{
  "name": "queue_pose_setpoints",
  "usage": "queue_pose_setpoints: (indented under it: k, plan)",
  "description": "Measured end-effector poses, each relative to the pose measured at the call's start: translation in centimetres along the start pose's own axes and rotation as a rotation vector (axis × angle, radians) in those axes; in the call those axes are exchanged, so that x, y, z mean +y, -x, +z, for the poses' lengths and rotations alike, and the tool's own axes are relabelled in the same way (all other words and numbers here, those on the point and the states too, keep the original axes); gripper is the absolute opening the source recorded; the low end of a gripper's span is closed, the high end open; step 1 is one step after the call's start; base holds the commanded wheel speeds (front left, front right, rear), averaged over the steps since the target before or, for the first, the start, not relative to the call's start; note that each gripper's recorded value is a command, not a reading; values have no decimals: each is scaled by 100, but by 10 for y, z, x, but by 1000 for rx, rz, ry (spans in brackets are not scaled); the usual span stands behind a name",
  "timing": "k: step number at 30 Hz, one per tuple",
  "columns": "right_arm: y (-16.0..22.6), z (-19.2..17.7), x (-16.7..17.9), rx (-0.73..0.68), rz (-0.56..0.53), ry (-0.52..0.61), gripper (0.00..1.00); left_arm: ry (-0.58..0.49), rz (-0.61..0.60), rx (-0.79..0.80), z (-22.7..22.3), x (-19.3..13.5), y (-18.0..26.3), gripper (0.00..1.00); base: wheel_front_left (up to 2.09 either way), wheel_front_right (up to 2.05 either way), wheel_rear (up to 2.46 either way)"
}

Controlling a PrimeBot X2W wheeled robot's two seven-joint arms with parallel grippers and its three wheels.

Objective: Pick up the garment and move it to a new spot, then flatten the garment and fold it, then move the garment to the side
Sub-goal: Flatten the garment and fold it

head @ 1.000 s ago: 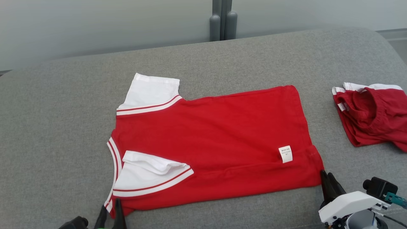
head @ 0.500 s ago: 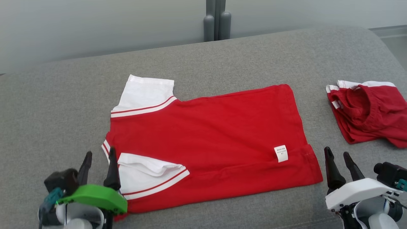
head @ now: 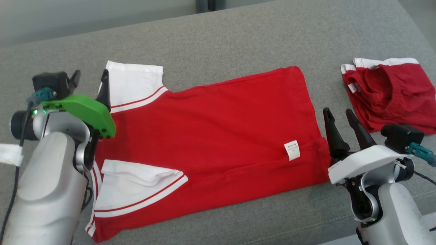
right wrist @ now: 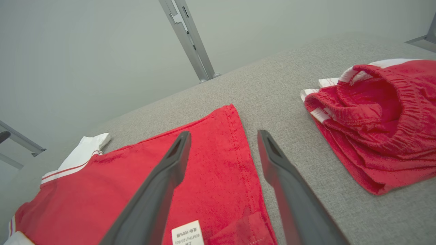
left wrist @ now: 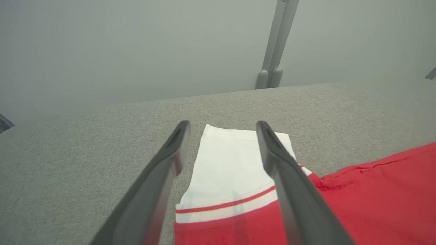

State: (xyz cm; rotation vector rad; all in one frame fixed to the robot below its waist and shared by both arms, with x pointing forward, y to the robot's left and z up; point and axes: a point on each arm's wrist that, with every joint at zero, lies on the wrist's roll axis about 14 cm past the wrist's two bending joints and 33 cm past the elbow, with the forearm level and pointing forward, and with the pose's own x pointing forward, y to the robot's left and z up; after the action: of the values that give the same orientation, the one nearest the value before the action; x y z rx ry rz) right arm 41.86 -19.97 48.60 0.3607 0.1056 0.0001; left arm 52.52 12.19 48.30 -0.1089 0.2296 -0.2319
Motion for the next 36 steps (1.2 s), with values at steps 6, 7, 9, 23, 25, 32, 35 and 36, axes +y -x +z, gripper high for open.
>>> queue_pose_setpoints:
  k: [6, 7, 9, 23, 25, 32, 35, 36]
  plan:
    - [-23, -9, 6, 23, 27, 16, 100, -48, 22, 120, -24, 14, -47, 100, 0, 0, 0]
    - [-25, -12, 4, 30, 25, 20, 100, -55, 26, 144, -30, 17, -53, 100, 0, 0, 0]
    - [-29, -17, 1, 42, 22, 28, 100, -55, 34, 188, -44, 20, -64, 100, 0, 0, 0]
    - [-35, -39, -22, 102, -17, 63, 100, -90, 68, 324, -97, 32, -112, 100, 0, 0, 0]
    - [-35, -39, -21, 101, -16, 63, 100, -98, 70, 327, -97, 34, -113, 100, 0, 0, 0]
    - [-35, -34, -20, 91, -7, 71, 100, -129, 63, 381, -103, 37, -117, 13, 0, 0, 0]
    - [-35, -32, -21, 88, -5, 72, 100, -133, 54, 402, -105, 37, -116, 0, 0, 0, 0]
    - [-35, -32, -21, 88, -5, 72, 100, -133, 54, 402, -105, 37, -116, 0, 0, 0, 0]
